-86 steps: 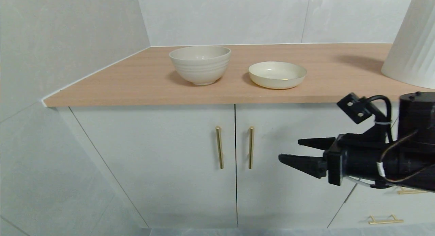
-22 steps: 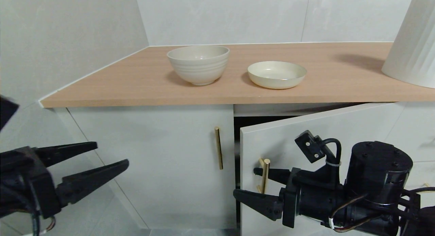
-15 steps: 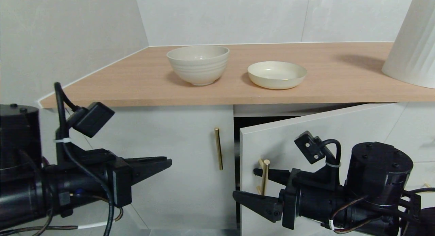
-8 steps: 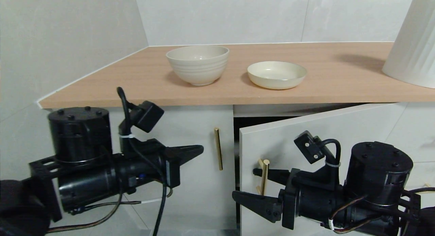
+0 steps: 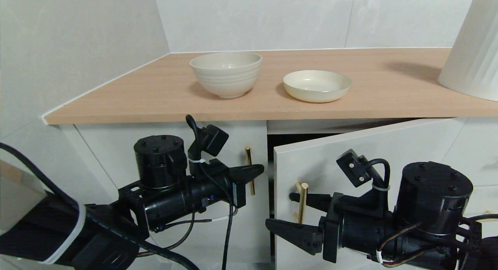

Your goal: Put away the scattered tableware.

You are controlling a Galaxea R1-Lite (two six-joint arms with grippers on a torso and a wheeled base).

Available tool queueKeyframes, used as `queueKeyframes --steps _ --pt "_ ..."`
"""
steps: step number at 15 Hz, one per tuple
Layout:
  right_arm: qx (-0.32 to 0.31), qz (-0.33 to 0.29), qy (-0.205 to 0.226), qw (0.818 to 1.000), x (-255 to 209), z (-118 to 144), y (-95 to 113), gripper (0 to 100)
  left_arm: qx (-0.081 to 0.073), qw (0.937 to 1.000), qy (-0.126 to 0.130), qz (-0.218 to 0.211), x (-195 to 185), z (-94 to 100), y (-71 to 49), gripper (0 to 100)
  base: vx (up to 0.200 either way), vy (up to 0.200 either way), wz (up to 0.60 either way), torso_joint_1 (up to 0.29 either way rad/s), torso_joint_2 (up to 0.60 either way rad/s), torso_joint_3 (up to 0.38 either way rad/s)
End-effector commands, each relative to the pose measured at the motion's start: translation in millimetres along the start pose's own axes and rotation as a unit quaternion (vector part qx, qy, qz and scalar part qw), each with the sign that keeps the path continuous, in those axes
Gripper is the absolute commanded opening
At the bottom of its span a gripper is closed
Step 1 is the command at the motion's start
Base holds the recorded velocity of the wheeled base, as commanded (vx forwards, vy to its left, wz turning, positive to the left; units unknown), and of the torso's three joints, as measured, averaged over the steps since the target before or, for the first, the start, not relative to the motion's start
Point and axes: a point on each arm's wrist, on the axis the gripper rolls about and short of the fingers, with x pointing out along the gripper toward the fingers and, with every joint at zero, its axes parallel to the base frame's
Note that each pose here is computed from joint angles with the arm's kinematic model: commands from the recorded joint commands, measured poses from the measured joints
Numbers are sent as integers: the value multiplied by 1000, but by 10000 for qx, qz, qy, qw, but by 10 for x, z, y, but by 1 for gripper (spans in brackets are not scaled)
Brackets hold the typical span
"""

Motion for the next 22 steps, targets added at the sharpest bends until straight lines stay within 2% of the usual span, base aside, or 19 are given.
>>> queueKeyframes --steps 1,3,6,8,9,11,12,15,21,22 --pt "-1 -8 -5 10000 -6 1 0 100 -111 9997 135 -151 168 -102 -17 0 0 0 0 0 0 0" --pt "4 -7 11 10000 -6 -2 -1 100 -177 9991 142 -358 202 -95 -77 0 0 0 0 0 0 0" --pt "38 -42 99 9999 -8 -12 -4 100 -163 9982 158 -547 239 -101 -184 0 0 0 0 0 0 0" --pt "40 -63 89 9999 -11 -8 -15 100 -168 9980 132 -590 261 -90 -207 0 0 0 0 0 0 0" --pt "41 -70 86 9999 -11 -4 -19 100 -215 9979 94 -605 262 -65 -211 0 0 0 0 0 0 0" --pt "34 -170 -13 9998 -20 47 -74 100 -430 9955 -88 -844 240 1 -307 0 0 0 0 0 0 0" --pt "38 -230 -47 9997 -32 64 -107 100 -480 9940 -161 -966 239 10 -328 0 0 0 0 0 0 0" --pt "-45 -676 -116 9976 -223 80 -289 100 -497 9931 -189 -1045 250 7 -333 0 0 0 0 0 0 0" --pt "-163 -1063 -199 9940 -581 75 -307 100 -485 9895 -19 -1362 341 -77 -444 0 0 0 0 0 0 0" --pt "-349 -1138 -127 9928 -710 51 -251 100 -488 9893 -1 -1373 366 -93 -452 0 0 0 0 0 0 0"
